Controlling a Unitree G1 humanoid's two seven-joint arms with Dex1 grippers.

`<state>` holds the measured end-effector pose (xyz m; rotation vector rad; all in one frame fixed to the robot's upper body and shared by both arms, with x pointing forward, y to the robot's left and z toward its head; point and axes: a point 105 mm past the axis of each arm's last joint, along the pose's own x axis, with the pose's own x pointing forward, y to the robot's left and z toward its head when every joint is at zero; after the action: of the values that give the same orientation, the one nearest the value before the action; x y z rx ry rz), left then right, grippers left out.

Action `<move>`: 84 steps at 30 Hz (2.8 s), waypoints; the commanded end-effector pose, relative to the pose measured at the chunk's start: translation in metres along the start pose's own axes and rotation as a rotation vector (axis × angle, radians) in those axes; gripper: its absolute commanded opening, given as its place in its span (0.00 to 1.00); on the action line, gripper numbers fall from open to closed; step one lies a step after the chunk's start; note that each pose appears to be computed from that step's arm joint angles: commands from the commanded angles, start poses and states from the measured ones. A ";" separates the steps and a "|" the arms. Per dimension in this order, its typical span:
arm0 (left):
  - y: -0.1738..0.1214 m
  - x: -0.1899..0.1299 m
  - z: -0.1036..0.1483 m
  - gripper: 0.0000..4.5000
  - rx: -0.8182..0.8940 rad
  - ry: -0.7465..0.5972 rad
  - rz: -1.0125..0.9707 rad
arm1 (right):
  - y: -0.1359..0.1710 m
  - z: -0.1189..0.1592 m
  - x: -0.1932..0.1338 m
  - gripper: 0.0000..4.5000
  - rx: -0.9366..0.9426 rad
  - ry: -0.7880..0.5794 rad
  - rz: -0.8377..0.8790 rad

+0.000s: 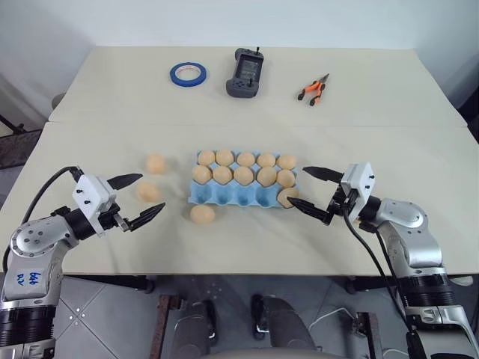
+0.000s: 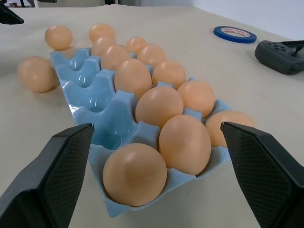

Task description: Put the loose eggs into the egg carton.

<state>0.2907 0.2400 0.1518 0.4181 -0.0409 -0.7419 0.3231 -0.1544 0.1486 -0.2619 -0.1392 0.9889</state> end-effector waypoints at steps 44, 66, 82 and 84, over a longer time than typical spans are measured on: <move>-0.067 0.078 0.027 0.99 -0.018 -0.215 -0.395 | -0.022 -0.051 -0.132 1.00 0.135 0.246 -0.451; -0.033 0.050 0.009 1.00 -0.052 -0.158 -0.098 | 0.002 0.016 -0.001 0.53 0.040 -0.055 -0.080; -0.037 0.033 0.010 1.00 -0.052 -0.133 -0.020 | 0.036 0.022 0.067 0.95 -0.002 -0.034 0.052; -0.036 0.032 0.010 1.00 -0.053 -0.129 -0.011 | 0.037 0.026 0.064 0.99 -0.012 -0.048 0.068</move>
<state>0.2911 0.1875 0.1285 0.2901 -0.0919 -0.7996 0.3278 -0.0808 0.1485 -0.2425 -0.1150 1.0346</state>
